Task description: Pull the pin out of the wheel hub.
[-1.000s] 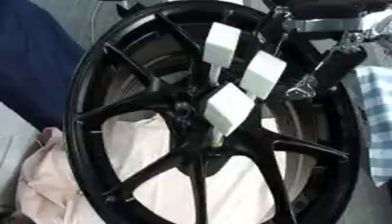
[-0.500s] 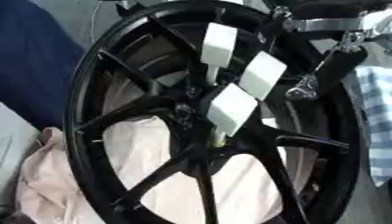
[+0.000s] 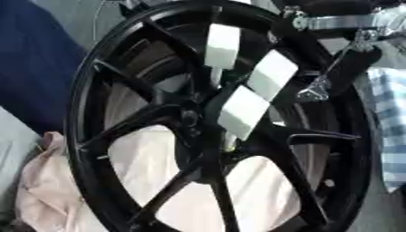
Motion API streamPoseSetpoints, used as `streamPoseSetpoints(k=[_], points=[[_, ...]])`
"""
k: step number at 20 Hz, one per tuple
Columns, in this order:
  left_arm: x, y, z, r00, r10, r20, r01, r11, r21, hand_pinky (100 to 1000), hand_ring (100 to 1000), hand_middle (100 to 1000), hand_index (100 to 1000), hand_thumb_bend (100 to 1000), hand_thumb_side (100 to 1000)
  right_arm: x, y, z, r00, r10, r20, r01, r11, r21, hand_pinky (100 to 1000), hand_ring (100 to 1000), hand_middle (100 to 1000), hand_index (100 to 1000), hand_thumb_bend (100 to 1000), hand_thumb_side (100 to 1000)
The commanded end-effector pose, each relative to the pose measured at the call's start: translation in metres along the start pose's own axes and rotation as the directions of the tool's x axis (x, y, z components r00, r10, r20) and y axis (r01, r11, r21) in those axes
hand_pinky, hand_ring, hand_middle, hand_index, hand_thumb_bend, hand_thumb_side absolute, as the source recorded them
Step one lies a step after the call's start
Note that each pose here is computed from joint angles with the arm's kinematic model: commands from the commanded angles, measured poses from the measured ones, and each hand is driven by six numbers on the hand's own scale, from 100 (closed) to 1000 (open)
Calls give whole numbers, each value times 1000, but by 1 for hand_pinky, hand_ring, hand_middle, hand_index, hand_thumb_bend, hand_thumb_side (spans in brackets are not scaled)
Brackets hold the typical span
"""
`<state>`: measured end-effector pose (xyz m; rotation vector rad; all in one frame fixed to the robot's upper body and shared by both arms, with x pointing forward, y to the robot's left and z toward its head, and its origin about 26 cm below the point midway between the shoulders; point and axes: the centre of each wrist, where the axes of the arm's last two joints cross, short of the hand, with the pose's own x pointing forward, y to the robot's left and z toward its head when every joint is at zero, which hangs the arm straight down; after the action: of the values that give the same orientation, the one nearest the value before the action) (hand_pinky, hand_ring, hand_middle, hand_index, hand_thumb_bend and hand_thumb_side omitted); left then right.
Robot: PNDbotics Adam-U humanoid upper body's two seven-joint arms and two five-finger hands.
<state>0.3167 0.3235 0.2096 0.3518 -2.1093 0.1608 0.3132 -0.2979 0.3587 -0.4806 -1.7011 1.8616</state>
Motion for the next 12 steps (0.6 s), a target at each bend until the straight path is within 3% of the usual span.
streamPoseSetpoints(k=[1, 12], points=[[6, 6, -3, 1000, -20, 20, 20, 1000, 8, 773, 602, 534, 722, 156, 749, 0, -17, 8, 1000, -10, -13, 10, 999, -44, 747, 509, 276, 477, 298, 100], [2, 11, 0, 999, -34, 5, 34, 999, 25, 773, 602, 535, 722, 156, 747, -20, -42, 34, 991, -129, -36, 122, 982, -143, 743, 494, 251, 464, 324, 100]])
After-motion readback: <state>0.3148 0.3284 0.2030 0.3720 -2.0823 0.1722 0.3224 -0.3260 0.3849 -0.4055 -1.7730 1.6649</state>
